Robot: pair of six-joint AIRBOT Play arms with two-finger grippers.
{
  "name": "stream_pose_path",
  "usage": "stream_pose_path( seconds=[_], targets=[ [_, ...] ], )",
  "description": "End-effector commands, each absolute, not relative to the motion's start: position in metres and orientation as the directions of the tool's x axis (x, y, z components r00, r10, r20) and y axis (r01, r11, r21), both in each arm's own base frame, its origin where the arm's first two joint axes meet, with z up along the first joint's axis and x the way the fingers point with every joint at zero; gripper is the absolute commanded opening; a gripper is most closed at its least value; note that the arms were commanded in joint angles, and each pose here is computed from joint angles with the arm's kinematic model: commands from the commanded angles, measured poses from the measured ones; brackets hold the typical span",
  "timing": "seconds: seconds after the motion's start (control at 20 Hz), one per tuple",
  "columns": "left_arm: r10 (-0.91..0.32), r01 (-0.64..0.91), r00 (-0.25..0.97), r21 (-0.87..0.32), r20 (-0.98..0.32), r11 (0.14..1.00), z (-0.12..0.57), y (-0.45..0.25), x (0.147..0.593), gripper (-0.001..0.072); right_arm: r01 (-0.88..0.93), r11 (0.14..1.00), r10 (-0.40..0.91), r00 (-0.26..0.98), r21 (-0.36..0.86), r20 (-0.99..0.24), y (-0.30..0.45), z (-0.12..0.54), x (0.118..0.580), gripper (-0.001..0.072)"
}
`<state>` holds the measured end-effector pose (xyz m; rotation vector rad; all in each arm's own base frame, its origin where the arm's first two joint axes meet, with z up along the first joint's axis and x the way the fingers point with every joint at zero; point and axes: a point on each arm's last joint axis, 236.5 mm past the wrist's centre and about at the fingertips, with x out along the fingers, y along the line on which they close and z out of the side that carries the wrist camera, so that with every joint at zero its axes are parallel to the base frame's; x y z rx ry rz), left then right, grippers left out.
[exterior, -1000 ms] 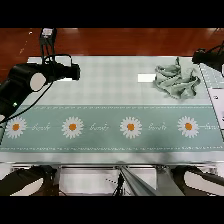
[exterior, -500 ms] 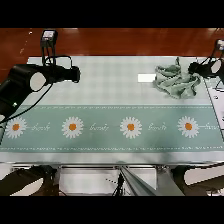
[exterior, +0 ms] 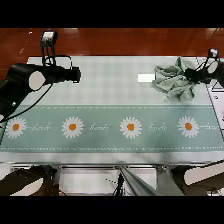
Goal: Fold the shirts.
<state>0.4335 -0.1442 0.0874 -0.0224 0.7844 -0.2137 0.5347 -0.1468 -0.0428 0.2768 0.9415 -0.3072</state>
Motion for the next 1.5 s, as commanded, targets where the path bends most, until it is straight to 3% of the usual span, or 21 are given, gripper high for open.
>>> stream_pose_path(
  seconds=[0.0, 0.15, 0.3, 0.4, 0.5, 0.6, 0.7, 0.8, 0.9, 1.1, 1.4, 1.45],
  targets=[
    [-0.213, 0.188, 0.724, -0.109, -0.656, 0.976, 0.115, -0.147, 0.44, 0.072, 0.253, 0.963, -0.141, 0.768, 0.095, -0.624, -0.141, 0.09, 0.56, 0.0043],
    [-0.245, 0.206, 0.814, -0.132, -0.527, 0.97, 0.191, -0.15, 0.45, 0.072, 0.124, 0.978, -0.071, 0.954, 0.167, -0.293, -0.108, 0.262, 0.547, 0.0044],
    [-0.283, 0.244, 0.907, -0.159, -0.311, 0.957, 0.308, -0.146, 0.433, 0.072, -0.045, 0.972, 0.038, 0.999, 0.232, 0.037, -0.061, 0.411, 0.484, 0.0044],
    [-0.31, 0.283, 0.937, -0.173, -0.162, 0.944, 0.381, -0.142, 0.4, 0.072, -0.17, 0.959, 0.132, 0.976, 0.225, 0.173, -0.025, 0.474, 0.43, 0.0044],
    [-0.333, 0.314, 0.939, -0.179, -0.086, 0.932, 0.422, -0.135, 0.361, 0.072, -0.278, 0.943, 0.236, 0.947, 0.185, 0.219, 0.012, 0.504, 0.378, 0.0044],
    [-0.34, 0.313, 0.93, -0.182, -0.141, 0.932, 0.419, -0.126, 0.328, 0.072, -0.359, 0.925, 0.339, 0.927, 0.126, 0.159, 0.046, 0.502, 0.338, 0.0044],
    [-0.317, 0.274, 0.89, -0.172, -0.327, 0.946, 0.379, -0.115, 0.305, 0.072, -0.427, 0.899, 0.429, 0.903, 0.101, 0.009, 0.071, 0.469, 0.319, 0.0044],
    [-0.274, 0.23, 0.802, -0.149, -0.53, 0.962, 0.328, -0.107, 0.287, 0.072, -0.478, 0.847, 0.521, 0.833, 0.231, -0.187, 0.09, 0.415, 0.314, 0.0044],
    [-0.266, 0.225, 0.723, -0.147, -0.638, 0.963, 0.29, -0.109, 0.278, 0.072, -0.488, 0.802, 0.591, 0.735, 0.346, -0.333, 0.104, 0.362, 0.312, 0.0044],
    [-0.287, 0.237, 0.624, -0.174, -0.727, 0.956, 0.227, -0.126, 0.283, 0.072, -0.597, 0.667, 0.744, 0.511, 0.445, -0.431, 0.199, 0.282, 0.298, 0.0044],
    [-0.342, 0.237, 0.424, -0.261, -0.839, 0.936, 0.139, -0.149, 0.26, 0.072, -0.627, 0.719, 0.658, 0.473, 0.302, -0.585, 0.319, 0.146, 0.303, 0.005],
    [-0.346, 0.236, 0.411, -0.268, -0.843, 0.934, 0.134, -0.151, 0.257, 0.072, -0.628, 0.712, 0.66, 0.445, 0.314, -0.606, 0.334, 0.127, 0.304, 0.0172]
  ],
)
